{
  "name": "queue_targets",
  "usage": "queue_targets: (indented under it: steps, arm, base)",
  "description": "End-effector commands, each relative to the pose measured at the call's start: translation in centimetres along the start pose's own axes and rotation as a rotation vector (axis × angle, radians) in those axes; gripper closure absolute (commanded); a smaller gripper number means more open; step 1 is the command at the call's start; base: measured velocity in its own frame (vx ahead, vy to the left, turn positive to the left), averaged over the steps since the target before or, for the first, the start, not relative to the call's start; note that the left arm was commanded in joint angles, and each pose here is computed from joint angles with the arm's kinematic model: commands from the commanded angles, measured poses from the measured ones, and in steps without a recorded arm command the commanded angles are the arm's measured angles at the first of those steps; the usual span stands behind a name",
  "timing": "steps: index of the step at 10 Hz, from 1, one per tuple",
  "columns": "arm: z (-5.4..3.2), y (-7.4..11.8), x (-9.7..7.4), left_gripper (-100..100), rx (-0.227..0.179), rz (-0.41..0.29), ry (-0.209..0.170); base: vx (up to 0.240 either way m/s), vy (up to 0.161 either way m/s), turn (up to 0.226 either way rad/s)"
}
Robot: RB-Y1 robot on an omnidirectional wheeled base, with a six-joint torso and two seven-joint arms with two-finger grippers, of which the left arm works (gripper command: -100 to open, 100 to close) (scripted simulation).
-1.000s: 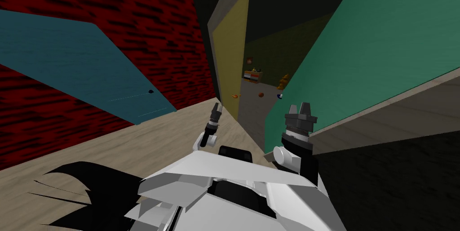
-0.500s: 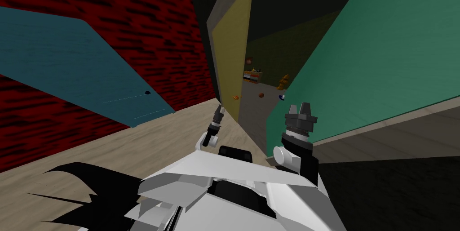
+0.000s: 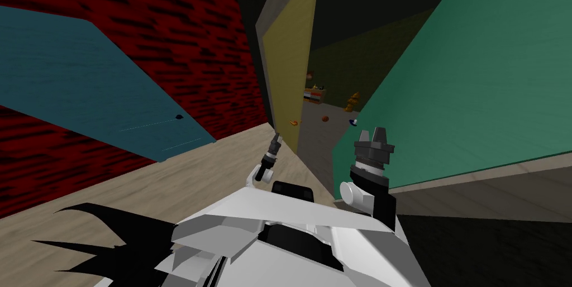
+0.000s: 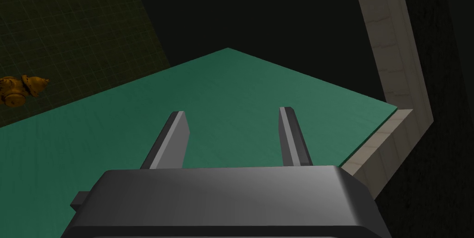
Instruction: Push the door open
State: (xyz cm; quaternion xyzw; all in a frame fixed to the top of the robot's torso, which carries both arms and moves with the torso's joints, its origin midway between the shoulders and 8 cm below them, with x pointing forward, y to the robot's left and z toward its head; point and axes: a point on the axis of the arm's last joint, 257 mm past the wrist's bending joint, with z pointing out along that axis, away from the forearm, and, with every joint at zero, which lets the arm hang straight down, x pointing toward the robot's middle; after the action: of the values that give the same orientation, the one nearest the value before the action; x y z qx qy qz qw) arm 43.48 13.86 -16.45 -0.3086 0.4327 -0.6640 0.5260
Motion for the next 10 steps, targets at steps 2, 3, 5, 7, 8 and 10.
queue_targets:
  steps: [2,3,5,7,8,10]
  arm:
    - [-0.18,1.8,1.1,-100,-0.030,-0.012,0.027]
    - [-0.26,2.5,1.6,-100,-0.041,-0.016,0.037]
    - [-0.47,3.8,2.4,-100,-0.064,-0.024,0.057]
    - [-0.69,5.1,3.2,-100,-0.087,-0.032,0.078]
    - [-0.82,5.7,3.7,-100,-0.098,-0.036,0.088]
    - [-1.11,7.0,4.5,-100,-0.121,-0.043,0.108]
  base:
    - [0.097,0.064,-0.027]
    - [0.094,0.067,-0.023]
    - [0.091,0.059,-0.026]
    - [0.094,0.064,-0.021]
    - [0.099,0.072,-0.023]
    - [0.098,0.066,-0.024]
